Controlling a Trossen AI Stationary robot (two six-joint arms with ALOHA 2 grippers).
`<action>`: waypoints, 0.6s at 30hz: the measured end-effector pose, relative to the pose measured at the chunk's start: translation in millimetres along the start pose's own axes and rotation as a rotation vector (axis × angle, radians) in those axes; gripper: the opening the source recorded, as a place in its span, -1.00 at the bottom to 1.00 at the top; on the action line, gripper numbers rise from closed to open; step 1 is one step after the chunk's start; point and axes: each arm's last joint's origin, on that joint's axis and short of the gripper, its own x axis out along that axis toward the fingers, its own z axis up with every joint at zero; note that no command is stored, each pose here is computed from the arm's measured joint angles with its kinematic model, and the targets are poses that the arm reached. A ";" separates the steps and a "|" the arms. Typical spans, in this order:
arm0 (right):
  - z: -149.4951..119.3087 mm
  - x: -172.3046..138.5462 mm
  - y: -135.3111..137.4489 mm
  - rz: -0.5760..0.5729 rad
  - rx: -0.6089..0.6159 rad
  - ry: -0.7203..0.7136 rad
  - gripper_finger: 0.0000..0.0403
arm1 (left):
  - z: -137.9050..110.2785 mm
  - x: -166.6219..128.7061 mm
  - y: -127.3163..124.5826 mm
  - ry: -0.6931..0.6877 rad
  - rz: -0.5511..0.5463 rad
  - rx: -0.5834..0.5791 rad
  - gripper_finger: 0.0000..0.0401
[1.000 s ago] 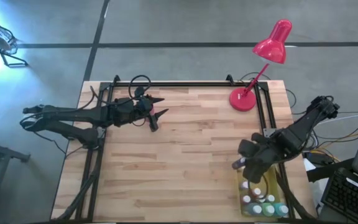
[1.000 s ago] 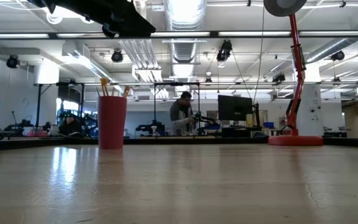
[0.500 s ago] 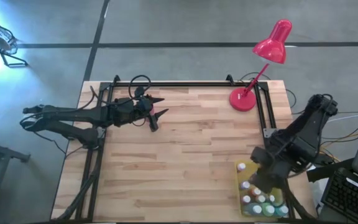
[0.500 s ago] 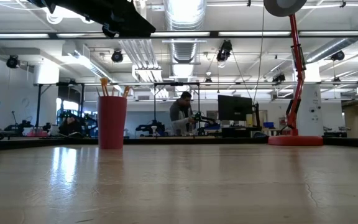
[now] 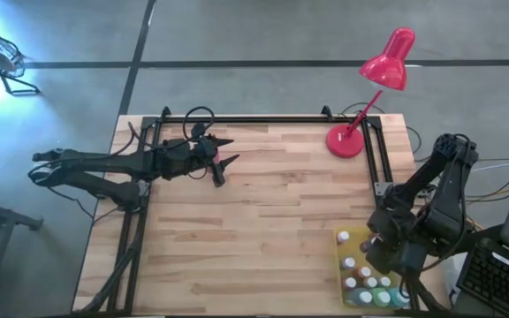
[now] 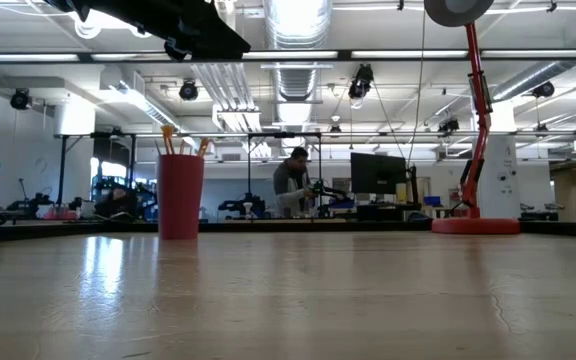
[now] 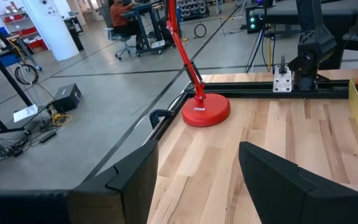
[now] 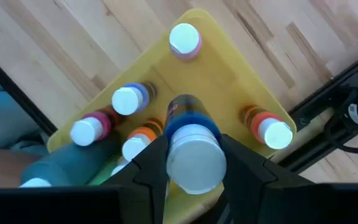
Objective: Pick & Place Paint Supplies
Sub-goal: Put the blue paint bottle into the yellow bin
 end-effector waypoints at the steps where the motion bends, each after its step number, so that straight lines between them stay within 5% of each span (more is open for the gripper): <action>1: -0.3 1.1 0.9 -0.005 -0.007 -0.001 -0.45 | 0.0 0.0 0.0 0.000 0.000 0.000 0.14; 18: -9.8 43.8 11.1 -0.092 -0.125 0.023 -0.45 | 0.0 0.0 0.0 0.000 0.000 0.000 0.14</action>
